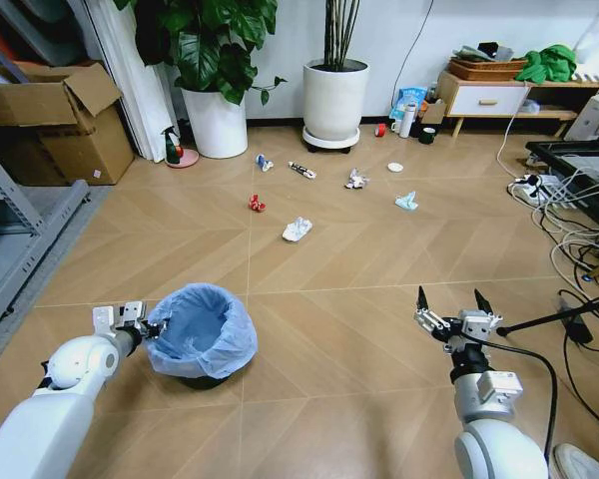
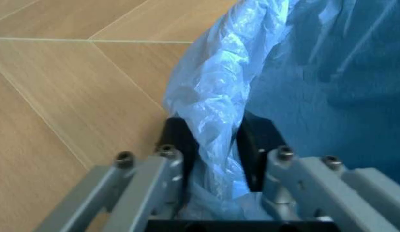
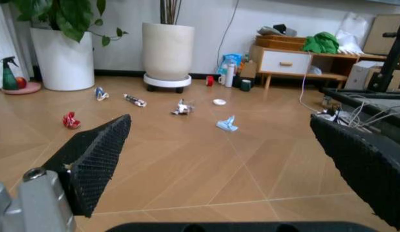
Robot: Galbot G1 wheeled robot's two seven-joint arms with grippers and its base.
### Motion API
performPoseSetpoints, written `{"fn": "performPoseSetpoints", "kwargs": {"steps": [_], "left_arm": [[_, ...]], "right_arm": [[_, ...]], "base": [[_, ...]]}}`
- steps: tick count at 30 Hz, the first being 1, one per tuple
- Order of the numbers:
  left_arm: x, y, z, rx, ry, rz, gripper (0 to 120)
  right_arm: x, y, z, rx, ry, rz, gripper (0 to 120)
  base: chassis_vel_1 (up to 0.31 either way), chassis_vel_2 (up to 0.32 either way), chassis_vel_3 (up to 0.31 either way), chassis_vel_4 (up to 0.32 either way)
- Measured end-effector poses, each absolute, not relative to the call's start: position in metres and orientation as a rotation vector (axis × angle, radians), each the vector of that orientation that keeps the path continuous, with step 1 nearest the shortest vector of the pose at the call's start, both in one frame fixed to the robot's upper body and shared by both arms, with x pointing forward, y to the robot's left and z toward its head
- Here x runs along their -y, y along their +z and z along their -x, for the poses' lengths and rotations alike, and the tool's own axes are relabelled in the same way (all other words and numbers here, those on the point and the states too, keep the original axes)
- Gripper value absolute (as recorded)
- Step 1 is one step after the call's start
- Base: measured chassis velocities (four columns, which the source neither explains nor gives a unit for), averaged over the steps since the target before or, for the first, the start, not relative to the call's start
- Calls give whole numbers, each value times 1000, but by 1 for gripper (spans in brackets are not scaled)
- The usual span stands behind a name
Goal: Pick up the trash bin and place the garbage on the floor into it.
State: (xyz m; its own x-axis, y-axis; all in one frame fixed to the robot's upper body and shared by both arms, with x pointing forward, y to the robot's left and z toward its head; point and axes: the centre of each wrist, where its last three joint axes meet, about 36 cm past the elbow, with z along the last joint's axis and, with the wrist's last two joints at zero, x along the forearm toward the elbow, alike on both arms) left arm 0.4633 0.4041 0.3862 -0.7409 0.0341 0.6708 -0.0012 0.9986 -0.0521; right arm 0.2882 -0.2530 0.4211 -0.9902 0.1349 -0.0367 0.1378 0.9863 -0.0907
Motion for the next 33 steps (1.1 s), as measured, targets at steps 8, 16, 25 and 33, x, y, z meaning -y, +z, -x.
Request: {"fn": "performPoseSetpoints", "kwargs": {"steps": [8,16,25,33], "left_arm": [[-399,385,-457,2422,65,25,0],[-386,409,-434,2526,95,-43,0],[-352,465,-404,2727,118,-154,0],[-318,488,-375,2847,77,-158,0]], "right_arm": [[254,426,-290,-3119,-122,-243,100],[257,439,-295,-3126,-104,-303,100],[265,456,-292,-3095,-134,-303,100],[264,458,-284,-3110,-150,-303,100]], "base": [[0,0,0,0],[0,0,0,0],[0,0,0,0],[0,0,0,0]]}}
